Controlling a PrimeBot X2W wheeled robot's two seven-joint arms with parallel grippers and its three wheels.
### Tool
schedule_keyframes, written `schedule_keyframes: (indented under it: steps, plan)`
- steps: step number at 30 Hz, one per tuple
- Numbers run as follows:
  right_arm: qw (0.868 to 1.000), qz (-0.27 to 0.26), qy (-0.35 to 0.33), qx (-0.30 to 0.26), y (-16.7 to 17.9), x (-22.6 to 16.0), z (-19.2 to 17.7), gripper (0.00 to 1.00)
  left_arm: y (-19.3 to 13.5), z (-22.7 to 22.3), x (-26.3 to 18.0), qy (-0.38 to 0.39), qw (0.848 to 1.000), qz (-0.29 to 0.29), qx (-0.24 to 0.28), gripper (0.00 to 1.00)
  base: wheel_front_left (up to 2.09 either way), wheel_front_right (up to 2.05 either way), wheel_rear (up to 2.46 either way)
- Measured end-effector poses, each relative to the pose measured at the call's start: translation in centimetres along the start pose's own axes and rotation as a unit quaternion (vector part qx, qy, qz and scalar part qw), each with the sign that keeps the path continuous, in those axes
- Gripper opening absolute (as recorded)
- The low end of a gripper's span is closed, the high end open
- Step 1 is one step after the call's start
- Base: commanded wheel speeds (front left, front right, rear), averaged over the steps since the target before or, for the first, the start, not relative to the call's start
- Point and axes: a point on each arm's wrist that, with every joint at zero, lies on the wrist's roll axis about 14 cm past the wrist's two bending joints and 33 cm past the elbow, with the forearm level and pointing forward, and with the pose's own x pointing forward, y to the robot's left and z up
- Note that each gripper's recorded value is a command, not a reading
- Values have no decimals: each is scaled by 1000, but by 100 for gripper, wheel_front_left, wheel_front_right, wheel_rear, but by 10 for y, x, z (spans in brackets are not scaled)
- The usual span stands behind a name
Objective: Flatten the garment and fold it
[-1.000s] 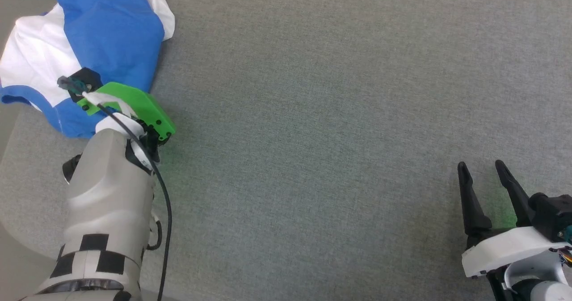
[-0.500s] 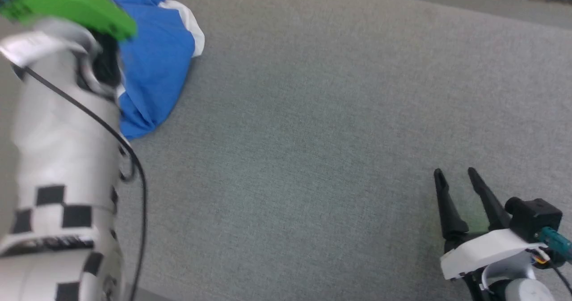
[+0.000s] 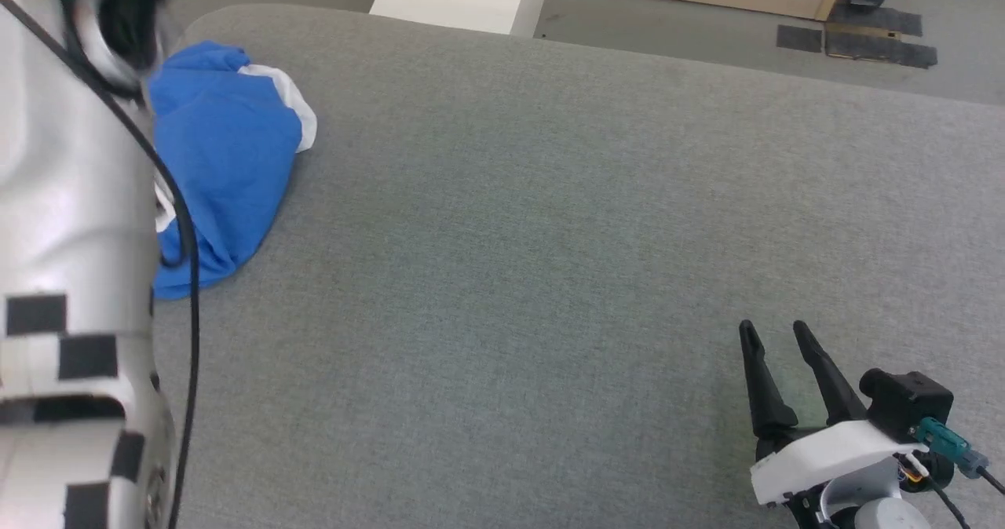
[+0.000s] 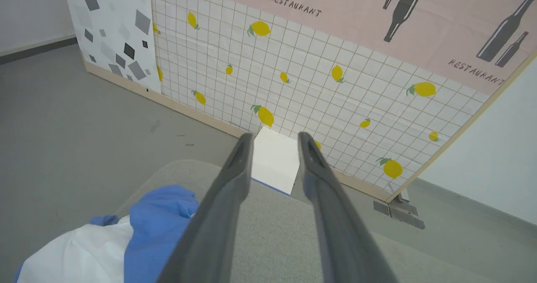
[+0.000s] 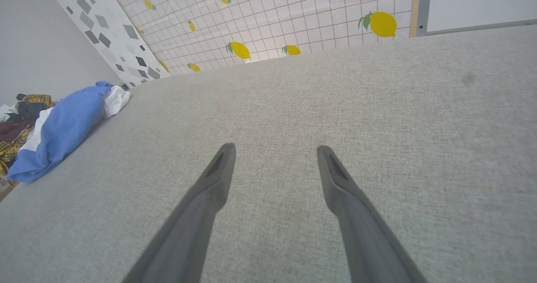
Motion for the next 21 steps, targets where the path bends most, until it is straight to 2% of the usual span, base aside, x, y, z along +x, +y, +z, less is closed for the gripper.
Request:
schedule_keyframes:
  steps: [4, 9, 15, 19, 21]
  plan:
    - [1000, -3, 1, -3, -2, 1, -1, 100, 12, -29, -5, 39, 999, 12, 8, 100, 0, 0, 0]
    - [1000, 1, 2, -7, -2, 9, 0, 100, 37, -52, -6, 81, 995, 48, 43, 100, 0, 0, 0]
    - [1000, -3, 5, -14, -9, 19, -1, 100, 90, -88, -8, 167, 976, 118, 71, 100, 0, 0, 0]
    - [999, -24, 16, -21, -26, 20, -7, 100, 131, -107, -13, 208, 961, 163, 74, 100, 0, 0, 0]
    - [999, -39, 20, -28, -38, 21, -8, 100, 142, -117, -13, 220, 958, 166, 75, 100, 0, 0, 0]
